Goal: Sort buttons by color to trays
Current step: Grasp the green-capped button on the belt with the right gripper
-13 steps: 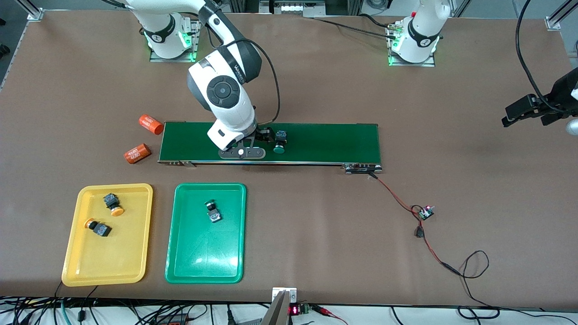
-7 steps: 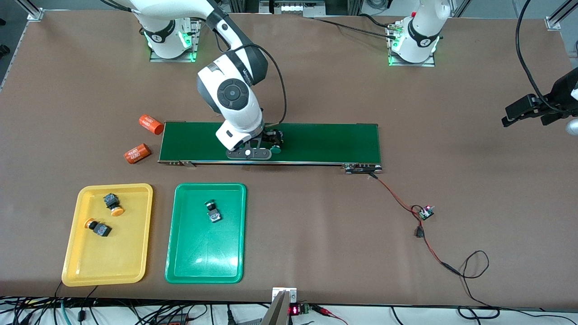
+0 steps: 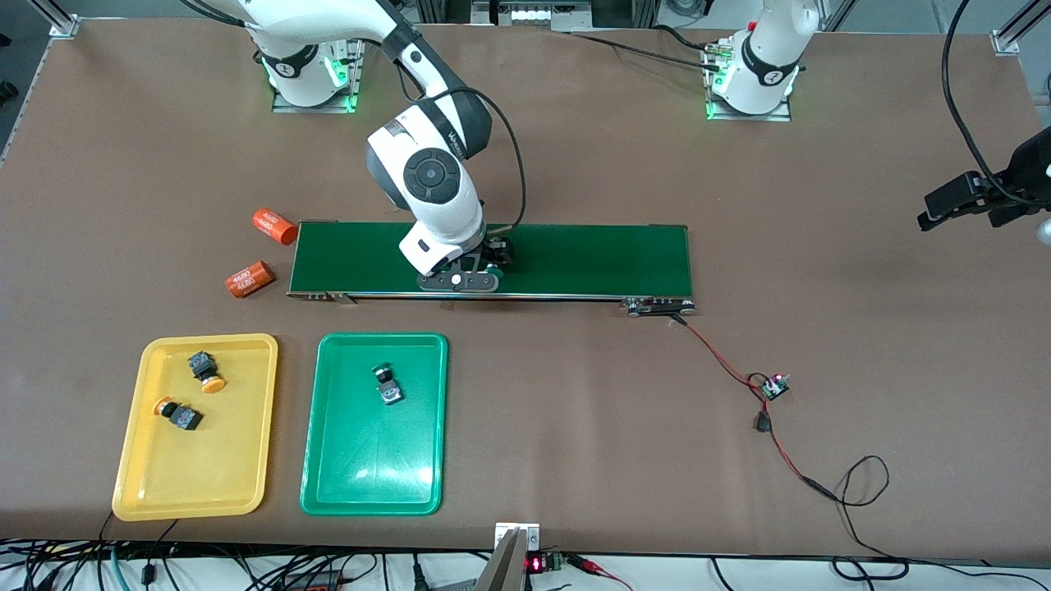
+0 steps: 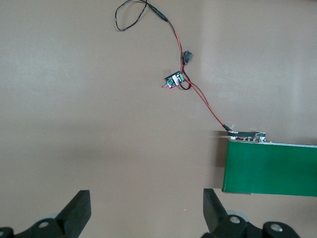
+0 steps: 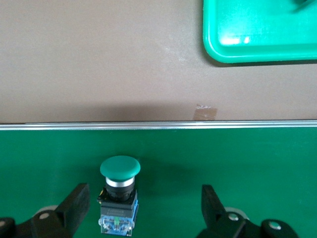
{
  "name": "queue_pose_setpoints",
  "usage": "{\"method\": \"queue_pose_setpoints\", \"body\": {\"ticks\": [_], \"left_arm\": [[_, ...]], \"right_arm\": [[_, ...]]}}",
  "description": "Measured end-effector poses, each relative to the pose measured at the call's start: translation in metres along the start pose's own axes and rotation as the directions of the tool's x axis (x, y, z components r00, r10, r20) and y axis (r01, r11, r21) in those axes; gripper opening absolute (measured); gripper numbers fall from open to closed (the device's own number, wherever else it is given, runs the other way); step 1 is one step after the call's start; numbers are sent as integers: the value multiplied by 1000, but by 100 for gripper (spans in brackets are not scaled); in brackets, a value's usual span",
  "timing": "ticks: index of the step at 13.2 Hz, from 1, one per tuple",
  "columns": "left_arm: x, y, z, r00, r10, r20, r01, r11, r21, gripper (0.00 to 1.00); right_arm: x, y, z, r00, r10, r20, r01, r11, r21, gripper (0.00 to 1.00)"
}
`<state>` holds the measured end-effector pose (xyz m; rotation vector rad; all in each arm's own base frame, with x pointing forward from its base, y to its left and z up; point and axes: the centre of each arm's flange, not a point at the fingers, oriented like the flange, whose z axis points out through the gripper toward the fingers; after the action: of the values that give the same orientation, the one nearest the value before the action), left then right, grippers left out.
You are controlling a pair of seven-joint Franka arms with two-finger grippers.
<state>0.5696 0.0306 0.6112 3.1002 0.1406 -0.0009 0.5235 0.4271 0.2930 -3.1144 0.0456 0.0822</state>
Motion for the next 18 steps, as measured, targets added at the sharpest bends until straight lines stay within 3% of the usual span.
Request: {"method": "queue_pose_setpoints", "body": {"ticks": [8,18], "left_arm": [[0,-2,0,1000,-3,1,3,1000,0,100],[0,-3,1,1000,-6,2,6,1000,0,100]], "right_arm": [[0,-2,17,1000,8,-19,-8,999,-32,100],[-9,-7,50,1000,-3,23,4,998,-60,100]]}}
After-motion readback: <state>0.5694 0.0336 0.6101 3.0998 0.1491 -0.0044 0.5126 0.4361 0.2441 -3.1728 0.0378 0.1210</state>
